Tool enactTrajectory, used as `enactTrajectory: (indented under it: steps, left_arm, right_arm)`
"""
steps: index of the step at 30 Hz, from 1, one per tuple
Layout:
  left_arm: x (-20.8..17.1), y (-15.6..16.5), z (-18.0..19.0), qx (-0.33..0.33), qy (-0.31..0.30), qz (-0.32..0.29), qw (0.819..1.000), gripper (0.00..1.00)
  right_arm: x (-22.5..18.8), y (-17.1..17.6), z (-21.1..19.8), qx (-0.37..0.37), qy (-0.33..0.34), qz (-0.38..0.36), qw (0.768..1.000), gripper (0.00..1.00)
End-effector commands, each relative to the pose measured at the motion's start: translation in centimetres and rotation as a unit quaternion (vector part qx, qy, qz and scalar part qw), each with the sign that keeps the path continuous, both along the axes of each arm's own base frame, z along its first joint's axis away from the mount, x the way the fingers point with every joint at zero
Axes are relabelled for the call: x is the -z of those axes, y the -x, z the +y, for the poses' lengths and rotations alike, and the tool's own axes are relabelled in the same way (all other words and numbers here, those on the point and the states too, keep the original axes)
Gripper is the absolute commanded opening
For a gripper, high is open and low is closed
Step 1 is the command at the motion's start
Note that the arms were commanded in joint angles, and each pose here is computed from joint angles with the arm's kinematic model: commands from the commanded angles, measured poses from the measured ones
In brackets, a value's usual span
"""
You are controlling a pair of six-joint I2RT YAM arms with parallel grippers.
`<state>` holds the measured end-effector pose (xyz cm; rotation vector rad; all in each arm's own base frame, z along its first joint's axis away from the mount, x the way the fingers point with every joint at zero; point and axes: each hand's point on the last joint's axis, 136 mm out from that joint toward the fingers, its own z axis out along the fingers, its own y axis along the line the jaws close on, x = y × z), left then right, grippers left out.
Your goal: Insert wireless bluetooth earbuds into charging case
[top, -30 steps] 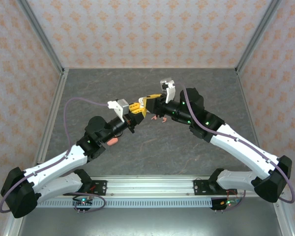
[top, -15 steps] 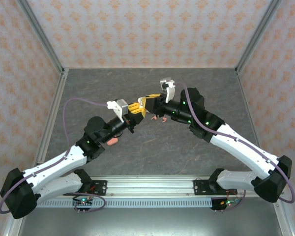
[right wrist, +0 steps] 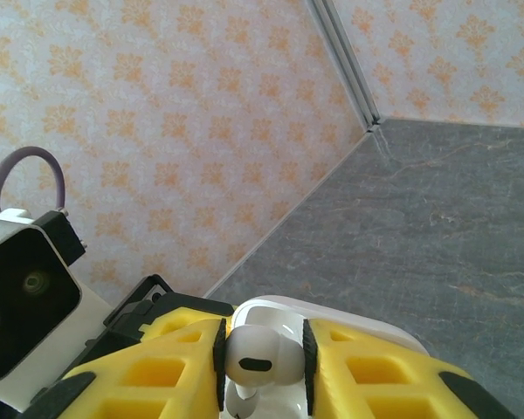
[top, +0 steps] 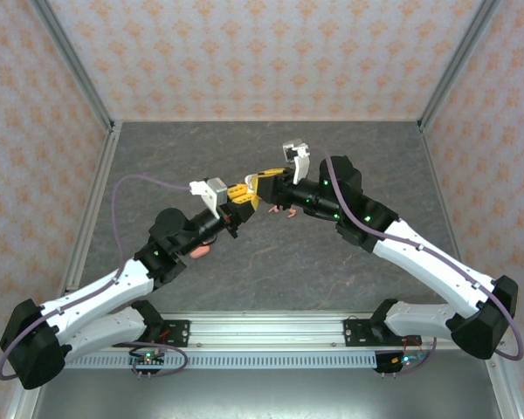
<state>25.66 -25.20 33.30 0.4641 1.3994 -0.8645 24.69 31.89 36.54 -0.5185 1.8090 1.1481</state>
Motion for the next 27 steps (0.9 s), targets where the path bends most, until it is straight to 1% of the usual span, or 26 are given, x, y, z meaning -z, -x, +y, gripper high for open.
enactTrajectory:
  steps: [1,9,14,16,22,26,27]
  left_arm:
    - [-2.0,0.6,0.6,-0.007,0.020,-0.033,0.999,0.00]
    - [-1.9,0.5,0.6,-0.008,0.018,-0.033,0.999,0.00]
    - [-1.9,0.5,0.5,-0.007,0.018,-0.032,0.999,0.00]
    - [-1.9,0.5,0.5,-0.007,0.017,-0.033,0.999,0.00]
    - [-1.8,0.5,0.5,-0.008,0.015,-0.033,0.999,0.00]
    - [-2.0,0.6,0.6,-0.007,0.016,-0.036,0.999,0.00]
    - [-2.0,0.6,0.5,-0.007,0.016,-0.036,0.999,0.00]
  right_arm:
    - [0.2,0.2,0.2,-0.007,0.017,-0.003,1.000,0.31]
    - [-0.1,0.1,0.0,-0.001,0.021,-0.011,1.000,0.33]
    - [-1.1,0.1,0.0,-0.001,0.014,-0.019,1.000,0.37]
    - [-0.8,-0.3,0.4,-0.002,0.018,-0.017,1.000,0.38]
    - [-3.6,0.1,0.2,-0.007,0.006,-0.039,0.999,0.47]
    - [-4.6,0.0,-0.8,-0.005,0.014,-0.046,0.999,0.57]
    - [-5.5,0.5,-1.6,-0.005,0.003,-0.051,0.999,0.60]
